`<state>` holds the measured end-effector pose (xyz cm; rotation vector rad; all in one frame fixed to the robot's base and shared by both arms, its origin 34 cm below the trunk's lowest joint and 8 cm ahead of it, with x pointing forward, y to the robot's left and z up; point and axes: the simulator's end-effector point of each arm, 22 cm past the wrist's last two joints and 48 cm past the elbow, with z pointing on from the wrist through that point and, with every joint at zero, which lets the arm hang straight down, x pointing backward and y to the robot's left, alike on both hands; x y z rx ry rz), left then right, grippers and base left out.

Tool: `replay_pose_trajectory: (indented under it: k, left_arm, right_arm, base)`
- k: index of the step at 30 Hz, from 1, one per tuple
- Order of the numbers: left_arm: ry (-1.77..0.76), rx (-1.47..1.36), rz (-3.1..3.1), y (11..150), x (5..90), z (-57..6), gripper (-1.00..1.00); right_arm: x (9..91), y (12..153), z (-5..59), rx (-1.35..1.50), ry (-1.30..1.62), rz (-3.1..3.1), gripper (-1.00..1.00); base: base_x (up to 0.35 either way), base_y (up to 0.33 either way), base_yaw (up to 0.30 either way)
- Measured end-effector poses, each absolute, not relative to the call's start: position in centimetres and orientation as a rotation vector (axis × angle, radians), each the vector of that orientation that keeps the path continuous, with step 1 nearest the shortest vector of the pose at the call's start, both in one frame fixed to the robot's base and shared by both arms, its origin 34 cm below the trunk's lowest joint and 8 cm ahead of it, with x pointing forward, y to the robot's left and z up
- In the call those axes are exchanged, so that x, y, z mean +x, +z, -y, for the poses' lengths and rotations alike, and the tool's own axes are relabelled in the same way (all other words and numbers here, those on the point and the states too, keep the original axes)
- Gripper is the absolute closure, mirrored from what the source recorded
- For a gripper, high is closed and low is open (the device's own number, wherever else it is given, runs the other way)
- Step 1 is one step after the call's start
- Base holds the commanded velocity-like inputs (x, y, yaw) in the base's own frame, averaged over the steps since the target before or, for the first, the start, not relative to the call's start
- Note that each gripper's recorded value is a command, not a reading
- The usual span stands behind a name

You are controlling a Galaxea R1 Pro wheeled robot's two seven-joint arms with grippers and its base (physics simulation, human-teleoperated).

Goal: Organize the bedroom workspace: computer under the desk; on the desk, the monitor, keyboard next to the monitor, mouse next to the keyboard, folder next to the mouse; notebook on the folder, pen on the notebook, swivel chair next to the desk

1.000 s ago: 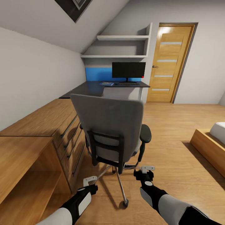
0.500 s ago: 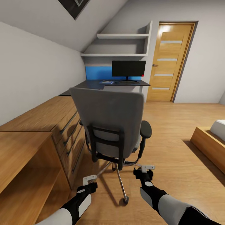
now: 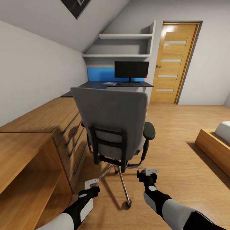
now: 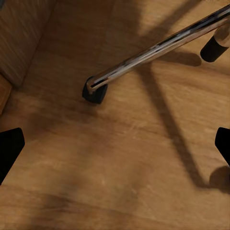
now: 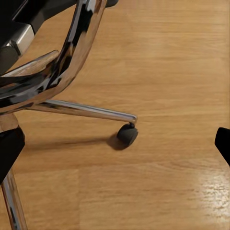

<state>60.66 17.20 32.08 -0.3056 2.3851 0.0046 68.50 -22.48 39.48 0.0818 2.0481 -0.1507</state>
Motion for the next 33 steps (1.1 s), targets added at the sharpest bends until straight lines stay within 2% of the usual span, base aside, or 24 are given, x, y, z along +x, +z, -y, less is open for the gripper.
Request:
replay_pose_trajectory:
  k: [12,33]
  left_arm:
    - [0.009,-0.290,-2.389,32.01,60.55,-17.09,-1.00]
    - [0.008,-0.289,-2.389,32.02,60.56,-17.06,-1.00]
  right_arm:
    - [68.52,39.54,22.58,0.083,-0.152,-2.045,-1.00]
    - [68.52,39.56,22.51,0.082,-0.151,-2.045,-1.00]
  base:
    - [0.158,-0.015,0.000]
    - [0.197,-0.174,0.000]
